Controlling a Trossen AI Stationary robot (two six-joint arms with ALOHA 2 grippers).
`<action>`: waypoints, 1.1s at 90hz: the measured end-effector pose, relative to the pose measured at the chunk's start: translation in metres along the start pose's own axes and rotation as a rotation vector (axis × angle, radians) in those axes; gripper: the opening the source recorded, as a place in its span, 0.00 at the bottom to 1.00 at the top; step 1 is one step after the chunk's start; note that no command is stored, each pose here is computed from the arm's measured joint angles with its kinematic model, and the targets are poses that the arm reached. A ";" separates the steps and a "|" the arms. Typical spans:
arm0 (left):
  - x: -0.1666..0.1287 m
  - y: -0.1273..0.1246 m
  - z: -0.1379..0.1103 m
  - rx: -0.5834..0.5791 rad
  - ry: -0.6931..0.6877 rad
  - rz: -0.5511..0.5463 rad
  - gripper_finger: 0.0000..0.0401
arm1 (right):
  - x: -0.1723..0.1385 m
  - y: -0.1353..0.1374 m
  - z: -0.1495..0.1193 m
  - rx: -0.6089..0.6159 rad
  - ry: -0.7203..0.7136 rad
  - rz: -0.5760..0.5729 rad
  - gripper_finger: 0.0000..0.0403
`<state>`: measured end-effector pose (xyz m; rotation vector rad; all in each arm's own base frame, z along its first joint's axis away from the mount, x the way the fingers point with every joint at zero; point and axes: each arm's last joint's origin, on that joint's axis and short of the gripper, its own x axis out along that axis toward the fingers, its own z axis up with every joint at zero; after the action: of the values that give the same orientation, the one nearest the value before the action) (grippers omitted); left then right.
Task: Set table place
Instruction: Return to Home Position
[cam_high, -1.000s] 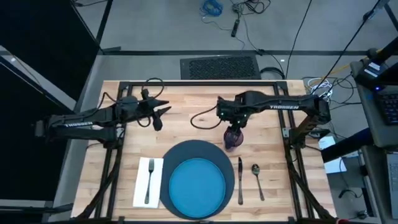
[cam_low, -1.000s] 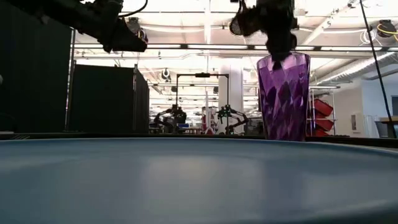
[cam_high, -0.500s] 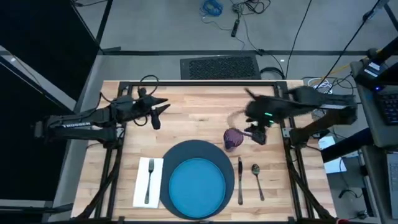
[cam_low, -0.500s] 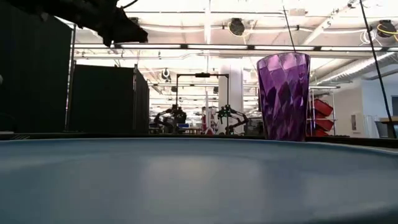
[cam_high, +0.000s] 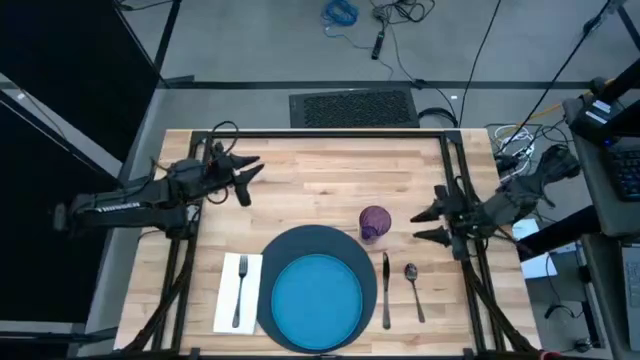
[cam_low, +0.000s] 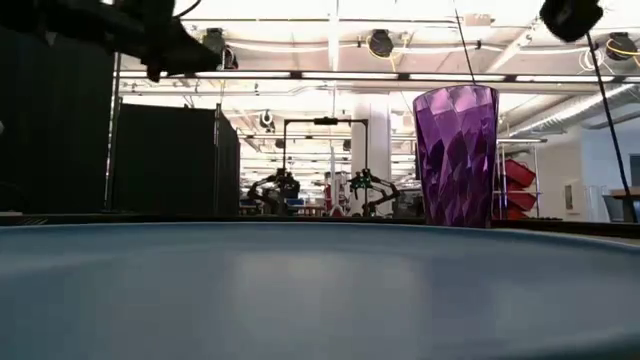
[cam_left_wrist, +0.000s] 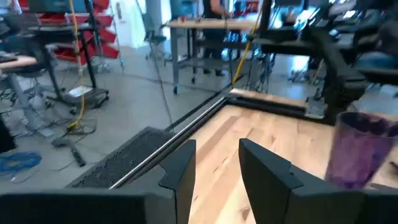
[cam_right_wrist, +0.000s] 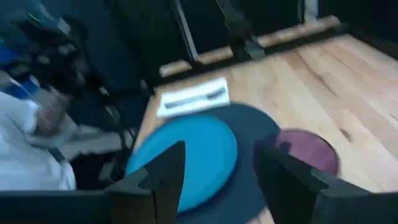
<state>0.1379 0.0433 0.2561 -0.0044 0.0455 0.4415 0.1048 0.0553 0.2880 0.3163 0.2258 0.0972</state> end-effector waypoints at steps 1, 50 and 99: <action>-0.002 0.000 -0.001 -0.001 -0.005 -0.007 0.27 | 0.001 -0.001 -0.002 -0.003 -0.008 0.006 0.44; -0.025 -0.002 -0.021 -0.057 -0.190 -0.218 0.27 | 0.033 -0.041 -0.089 -0.065 -0.237 0.110 0.44; -0.025 -0.004 -0.022 -0.047 -0.180 -0.284 0.27 | 0.037 -0.095 -0.083 -0.052 -0.169 0.082 0.40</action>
<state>0.1159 0.0288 0.2353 -0.0172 -0.1409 0.1577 0.1265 -0.0054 0.1730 0.2806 0.0427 0.1567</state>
